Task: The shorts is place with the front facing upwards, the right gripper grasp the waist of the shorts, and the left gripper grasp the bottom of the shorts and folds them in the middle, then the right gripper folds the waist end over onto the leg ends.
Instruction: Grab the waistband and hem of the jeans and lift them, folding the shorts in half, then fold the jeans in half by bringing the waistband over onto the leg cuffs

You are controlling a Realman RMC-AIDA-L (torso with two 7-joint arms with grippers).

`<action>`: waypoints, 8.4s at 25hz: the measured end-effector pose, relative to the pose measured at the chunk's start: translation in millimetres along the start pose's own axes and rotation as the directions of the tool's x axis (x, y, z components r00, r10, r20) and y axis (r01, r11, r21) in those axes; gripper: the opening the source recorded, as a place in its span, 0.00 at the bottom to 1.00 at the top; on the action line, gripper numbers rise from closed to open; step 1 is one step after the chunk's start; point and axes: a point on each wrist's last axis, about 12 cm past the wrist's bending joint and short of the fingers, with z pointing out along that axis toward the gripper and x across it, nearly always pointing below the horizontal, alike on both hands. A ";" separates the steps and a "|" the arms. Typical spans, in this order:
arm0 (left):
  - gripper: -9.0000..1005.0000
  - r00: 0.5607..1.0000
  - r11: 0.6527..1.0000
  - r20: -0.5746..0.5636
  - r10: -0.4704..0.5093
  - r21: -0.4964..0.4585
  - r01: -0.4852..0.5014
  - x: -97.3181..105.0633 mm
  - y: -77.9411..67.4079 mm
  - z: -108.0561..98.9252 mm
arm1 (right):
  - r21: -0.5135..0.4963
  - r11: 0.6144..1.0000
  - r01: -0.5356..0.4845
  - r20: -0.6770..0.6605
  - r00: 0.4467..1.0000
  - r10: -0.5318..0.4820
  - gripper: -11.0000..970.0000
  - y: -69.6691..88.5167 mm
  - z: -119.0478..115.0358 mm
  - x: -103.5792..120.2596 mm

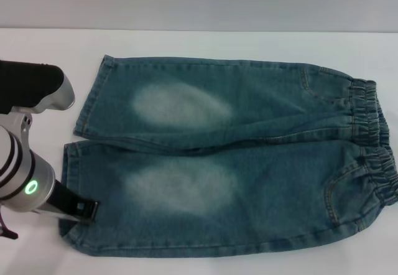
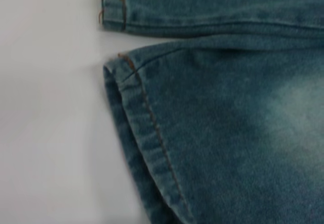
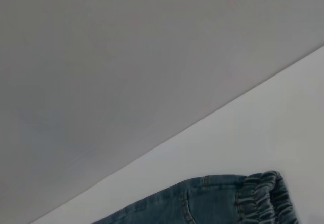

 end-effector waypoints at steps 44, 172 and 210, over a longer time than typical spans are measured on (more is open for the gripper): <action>0.01 0.995 0.996 0.041 0.093 -0.005 -0.093 -20.9 -12.1 -7.2 | 0.052 0.974 -0.221 -0.204 0.952 0.227 0.71 -44.3 17.7 68.0; 0.01 0.741 0.983 0.661 -0.118 0.186 -0.009 -155.6 35.2 33.5 | -0.187 0.906 -0.379 0.447 0.789 0.422 0.11 -68.7 97.7 0.0; 0.62 0.784 0.982 0.619 -0.057 0.176 -0.068 -138.3 40.9 34.4 | -0.148 0.877 -0.458 0.413 0.777 0.475 0.59 -106.9 64.7 75.0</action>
